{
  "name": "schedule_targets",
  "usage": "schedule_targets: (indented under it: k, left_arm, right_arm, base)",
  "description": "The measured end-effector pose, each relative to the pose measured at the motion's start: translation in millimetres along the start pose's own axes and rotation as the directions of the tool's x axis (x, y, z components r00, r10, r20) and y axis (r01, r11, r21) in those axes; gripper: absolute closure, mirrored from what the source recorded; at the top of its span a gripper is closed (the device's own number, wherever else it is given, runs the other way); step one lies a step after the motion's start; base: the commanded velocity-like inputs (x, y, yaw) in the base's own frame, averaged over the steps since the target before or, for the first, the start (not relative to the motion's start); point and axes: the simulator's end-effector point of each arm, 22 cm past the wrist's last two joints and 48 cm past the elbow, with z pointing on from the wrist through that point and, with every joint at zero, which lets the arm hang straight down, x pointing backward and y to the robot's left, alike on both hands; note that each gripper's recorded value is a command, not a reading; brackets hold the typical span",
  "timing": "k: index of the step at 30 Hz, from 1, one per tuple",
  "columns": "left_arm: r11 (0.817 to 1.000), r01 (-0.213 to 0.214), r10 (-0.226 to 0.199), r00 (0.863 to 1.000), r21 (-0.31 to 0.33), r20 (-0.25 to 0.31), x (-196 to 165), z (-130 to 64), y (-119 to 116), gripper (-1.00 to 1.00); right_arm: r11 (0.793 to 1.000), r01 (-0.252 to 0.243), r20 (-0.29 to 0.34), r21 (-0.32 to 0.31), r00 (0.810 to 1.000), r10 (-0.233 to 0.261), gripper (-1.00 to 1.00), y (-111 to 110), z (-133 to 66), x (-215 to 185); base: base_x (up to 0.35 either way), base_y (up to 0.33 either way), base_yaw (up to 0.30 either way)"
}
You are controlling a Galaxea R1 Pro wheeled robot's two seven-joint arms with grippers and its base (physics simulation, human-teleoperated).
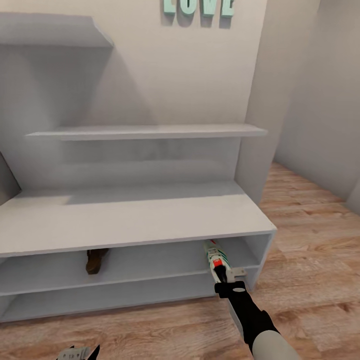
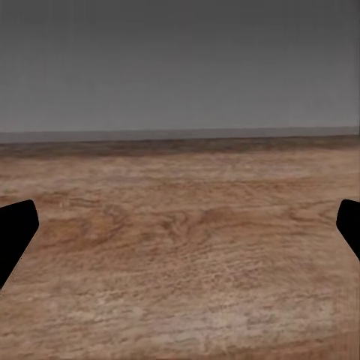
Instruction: Pick up the two gym shoes and the two sandals from the corridor floor and place them onto the hallstand (shoe rack) in the corridor, making sure they are on the rack and not on the floor. Arrange them so the two gym shoes are next to each other and the two sandals are next to each other.
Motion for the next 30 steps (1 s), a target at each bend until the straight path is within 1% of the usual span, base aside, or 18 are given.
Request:
schedule_targets:
  k: [8,17,30]
  left_arm:
    - [1.0,0.0,0.0,1.0,0.0,0.0,-0.2,0.1,0.2,-1.0]
    - [1.0,-0.001,0.001,1.0,0.0,0.001,-0.2,0.1,0.1,-1.0]
    - [1.0,-0.003,0.003,1.0,-0.001,0.002,-0.6,-0.2,1.2,-1.0]
  right_arm:
    - [1.0,0.0,0.0,0.0,1.0,0.0,1.0,0.0,0.1,0.1]
    - [1.0,-0.001,0.0,0.001,1.0,0.001,1.0,-0.3,0.1,0.2]
    - [1.0,-0.002,-0.001,0.001,1.0,0.002,1.0,-0.6,0.3,0.4]
  base:
    - [0.049,0.0,0.0]
    - [0.166,0.0,0.0]
    - [0.018,0.0,0.0]
